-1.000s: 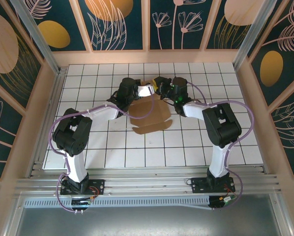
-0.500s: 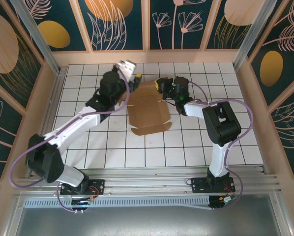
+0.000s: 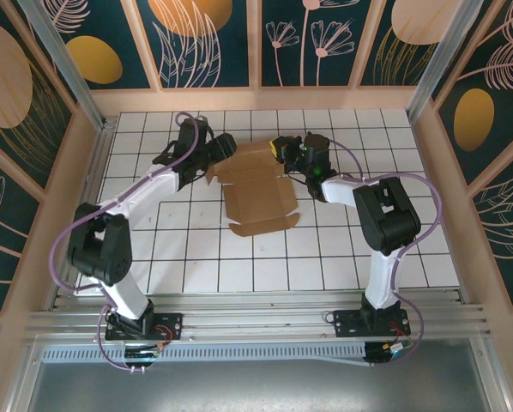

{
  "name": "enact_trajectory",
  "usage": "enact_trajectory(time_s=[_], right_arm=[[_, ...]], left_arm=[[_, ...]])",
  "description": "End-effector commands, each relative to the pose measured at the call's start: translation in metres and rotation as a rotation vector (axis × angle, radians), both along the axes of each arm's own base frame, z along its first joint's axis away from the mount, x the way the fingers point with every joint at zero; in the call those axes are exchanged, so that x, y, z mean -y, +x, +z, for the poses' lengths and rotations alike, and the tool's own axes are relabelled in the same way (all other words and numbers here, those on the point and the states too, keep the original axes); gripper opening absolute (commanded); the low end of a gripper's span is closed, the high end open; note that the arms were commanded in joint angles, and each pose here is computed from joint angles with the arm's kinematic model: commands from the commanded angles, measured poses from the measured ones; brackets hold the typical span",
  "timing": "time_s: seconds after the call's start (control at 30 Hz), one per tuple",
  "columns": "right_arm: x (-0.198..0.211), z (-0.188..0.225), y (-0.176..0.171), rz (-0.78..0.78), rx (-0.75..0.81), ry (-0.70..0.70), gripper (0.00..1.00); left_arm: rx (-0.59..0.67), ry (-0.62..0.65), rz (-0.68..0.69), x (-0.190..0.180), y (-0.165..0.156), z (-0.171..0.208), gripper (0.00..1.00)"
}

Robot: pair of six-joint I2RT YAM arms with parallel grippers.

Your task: Fold the paper box

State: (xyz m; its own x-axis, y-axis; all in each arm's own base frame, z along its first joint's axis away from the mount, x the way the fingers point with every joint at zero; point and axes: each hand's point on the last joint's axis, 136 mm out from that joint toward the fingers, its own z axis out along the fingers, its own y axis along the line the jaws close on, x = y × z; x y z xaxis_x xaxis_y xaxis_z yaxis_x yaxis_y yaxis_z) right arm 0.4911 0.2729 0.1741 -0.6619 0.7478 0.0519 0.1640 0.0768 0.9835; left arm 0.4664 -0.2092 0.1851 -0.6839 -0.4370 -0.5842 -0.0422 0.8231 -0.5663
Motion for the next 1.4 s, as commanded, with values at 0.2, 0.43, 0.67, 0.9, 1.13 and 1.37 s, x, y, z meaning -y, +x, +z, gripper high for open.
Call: enact_trajectory(time_s=[0.2,0.43,0.67,0.9,1.13,1.37], right_arm=[[0.004,-0.011,-0.004,0.013,0.004,-0.032,0.06],[0.003,-0.015,-0.004,0.018,-0.008,-0.028,0.06],[0.006,-0.016,-0.004,0.008,-0.012,-0.036,0.06],[0.008,-0.018,-0.005,0.004,-0.017,-0.045,0.06],[0.010,-0.019,-0.004,-0.001,-0.015,-0.059,0.06],[0.008,-0.018,-0.003,0.008,-0.007,-0.069,0.05]], left_arm=[[-0.068,-0.184,-0.077,0.038,0.022,-0.021,0.51],[-0.071,-0.286,-0.079,0.045,0.027,-0.024,0.32],[-0.063,-0.261,-0.069,0.040,0.026,-0.022,0.28],[0.050,-0.079,-0.038,0.007,0.009,-0.001,0.53],[0.095,-0.066,-0.049,-0.012,-0.041,0.006,0.44],[0.038,-0.148,0.035,-0.007,-0.065,-0.040,0.40]])
